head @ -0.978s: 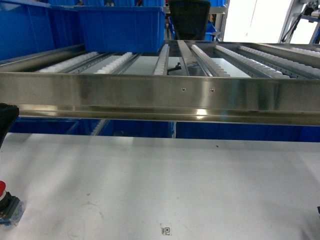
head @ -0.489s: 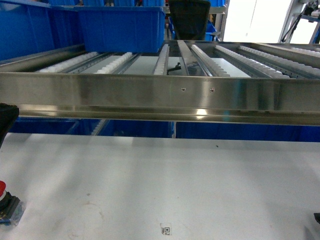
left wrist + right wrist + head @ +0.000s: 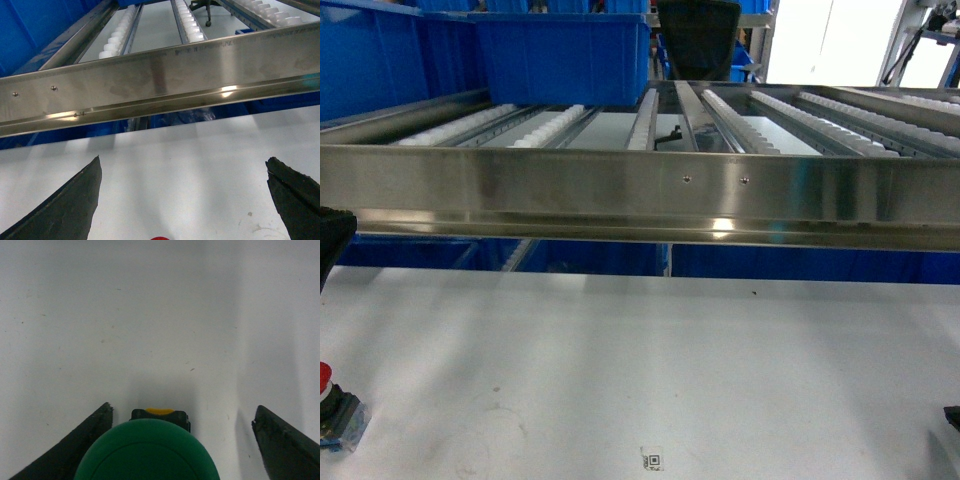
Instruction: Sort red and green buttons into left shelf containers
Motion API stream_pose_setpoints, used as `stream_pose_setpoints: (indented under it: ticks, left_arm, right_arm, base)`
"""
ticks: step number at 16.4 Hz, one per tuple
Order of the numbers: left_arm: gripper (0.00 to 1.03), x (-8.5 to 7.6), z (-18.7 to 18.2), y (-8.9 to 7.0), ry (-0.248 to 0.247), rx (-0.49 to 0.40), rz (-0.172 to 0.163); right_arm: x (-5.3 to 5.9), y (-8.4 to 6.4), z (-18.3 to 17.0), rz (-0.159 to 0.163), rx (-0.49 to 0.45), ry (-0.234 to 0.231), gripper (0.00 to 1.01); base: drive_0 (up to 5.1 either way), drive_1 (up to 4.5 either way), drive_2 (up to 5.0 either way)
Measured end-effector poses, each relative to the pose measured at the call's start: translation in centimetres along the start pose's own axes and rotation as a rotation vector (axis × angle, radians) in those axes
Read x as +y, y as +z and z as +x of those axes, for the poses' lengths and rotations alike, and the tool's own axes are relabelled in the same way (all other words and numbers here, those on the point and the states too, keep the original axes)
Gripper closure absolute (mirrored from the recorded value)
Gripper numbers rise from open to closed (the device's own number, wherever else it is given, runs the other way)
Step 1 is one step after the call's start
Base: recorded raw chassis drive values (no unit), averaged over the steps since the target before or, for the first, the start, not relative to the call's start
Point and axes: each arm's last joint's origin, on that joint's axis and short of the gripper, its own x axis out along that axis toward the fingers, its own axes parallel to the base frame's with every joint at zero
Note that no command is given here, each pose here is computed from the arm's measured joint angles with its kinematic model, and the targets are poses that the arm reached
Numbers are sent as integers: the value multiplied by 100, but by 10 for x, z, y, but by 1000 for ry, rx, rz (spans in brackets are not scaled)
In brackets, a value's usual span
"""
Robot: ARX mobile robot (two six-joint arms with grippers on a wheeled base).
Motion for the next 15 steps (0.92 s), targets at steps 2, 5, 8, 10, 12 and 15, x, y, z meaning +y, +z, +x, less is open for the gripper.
stream_pose_setpoints:
  ticks: [2, 5, 8, 10, 12, 15]
  left_arm:
    - [5, 0, 0, 0, 0, 0, 0]
    - [5, 0, 0, 0, 0, 0, 0]
    - [5, 0, 0, 0, 0, 0, 0]
    - [5, 0, 0, 0, 0, 0, 0]
    - [5, 0, 0, 0, 0, 0, 0]
    - [5, 0, 0, 0, 0, 0, 0]
  right_arm:
    - [0, 1, 0, -4, -13, 3, 32]
    - [2, -4, -1, -4, -6, 12, 65]
    - [4, -10, -4, -6, -10, 12, 75]
    - [5, -16, -9, -6, -17, 9, 75]
    - [8, -20, -23, -4, -37, 6, 75]
    - [14, -4, -62, -6, -191, -3, 75]
  base:
    - [0, 0, 0]
    - [0, 0, 0]
    - [0, 0, 0]
    - [0, 0, 0]
    - [0, 0, 0]
    - [0, 0, 0]
